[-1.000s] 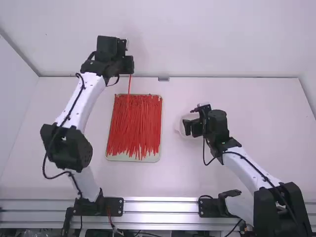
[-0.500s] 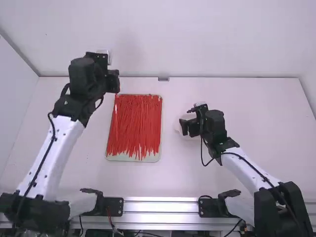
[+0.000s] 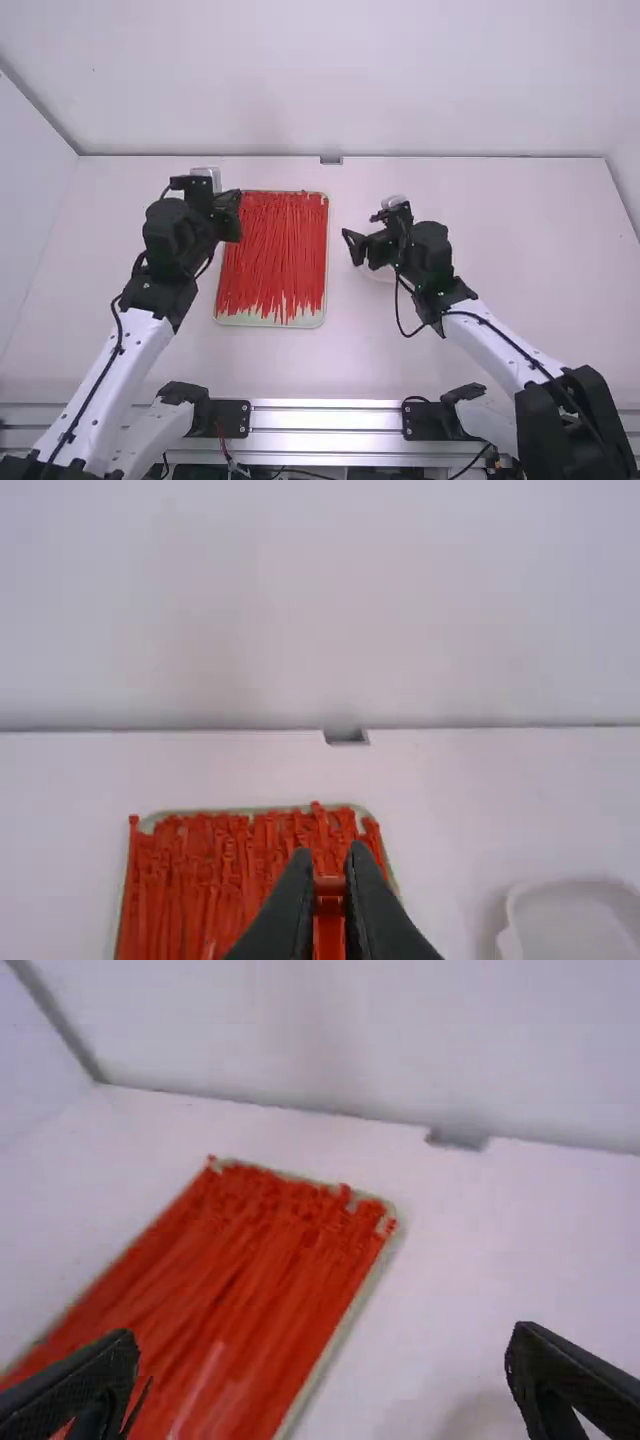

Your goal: Fasten the cable tie

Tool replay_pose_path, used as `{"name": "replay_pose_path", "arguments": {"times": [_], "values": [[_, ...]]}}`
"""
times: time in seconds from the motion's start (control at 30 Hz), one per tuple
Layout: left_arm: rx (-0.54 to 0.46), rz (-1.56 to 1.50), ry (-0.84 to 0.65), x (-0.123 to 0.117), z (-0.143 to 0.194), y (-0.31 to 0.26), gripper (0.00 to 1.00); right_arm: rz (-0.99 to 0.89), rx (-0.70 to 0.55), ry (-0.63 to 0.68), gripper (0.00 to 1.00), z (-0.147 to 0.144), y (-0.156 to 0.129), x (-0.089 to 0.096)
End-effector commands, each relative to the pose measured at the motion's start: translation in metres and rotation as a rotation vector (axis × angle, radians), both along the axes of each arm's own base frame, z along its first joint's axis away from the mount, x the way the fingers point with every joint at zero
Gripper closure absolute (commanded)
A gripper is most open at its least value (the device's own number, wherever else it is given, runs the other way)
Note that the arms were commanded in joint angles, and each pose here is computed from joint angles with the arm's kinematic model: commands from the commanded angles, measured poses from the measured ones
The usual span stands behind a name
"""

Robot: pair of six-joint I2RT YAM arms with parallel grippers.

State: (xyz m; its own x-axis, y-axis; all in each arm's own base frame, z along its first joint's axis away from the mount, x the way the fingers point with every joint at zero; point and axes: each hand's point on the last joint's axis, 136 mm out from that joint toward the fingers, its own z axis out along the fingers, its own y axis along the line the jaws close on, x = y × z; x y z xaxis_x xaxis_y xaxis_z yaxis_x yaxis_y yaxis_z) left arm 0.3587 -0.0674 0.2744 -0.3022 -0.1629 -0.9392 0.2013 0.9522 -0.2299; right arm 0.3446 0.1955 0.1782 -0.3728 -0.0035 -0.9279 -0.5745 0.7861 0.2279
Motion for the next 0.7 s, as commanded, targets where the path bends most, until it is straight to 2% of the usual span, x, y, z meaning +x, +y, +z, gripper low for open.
{"name": "replay_pose_path", "arguments": {"times": [0.0,0.2,0.37,0.57,0.67], "values": [[-0.055,-0.057,-0.013,-0.007,0.004,-0.013,0.98,0.128,0.067,-0.032,0.02,0.021,0.024,-0.010],[-0.065,-0.164,-0.058,-0.013,0.014,-0.043,0.98,0.171,0.202,-0.029,0.02,0.045,0.040,-0.017],[-0.055,-0.239,-0.130,-0.019,0.029,-0.067,0.98,0.223,0.240,-0.060,0.02,0.058,0.056,-0.028],[-0.063,-0.283,-0.140,-0.016,0.028,-0.085,0.98,0.379,0.279,-0.114,0.02,0.076,0.086,-0.058],[-0.093,-0.290,-0.118,-0.013,0.023,-0.090,0.98,0.396,0.287,-0.129,0.02,0.080,0.094,-0.064]]}}
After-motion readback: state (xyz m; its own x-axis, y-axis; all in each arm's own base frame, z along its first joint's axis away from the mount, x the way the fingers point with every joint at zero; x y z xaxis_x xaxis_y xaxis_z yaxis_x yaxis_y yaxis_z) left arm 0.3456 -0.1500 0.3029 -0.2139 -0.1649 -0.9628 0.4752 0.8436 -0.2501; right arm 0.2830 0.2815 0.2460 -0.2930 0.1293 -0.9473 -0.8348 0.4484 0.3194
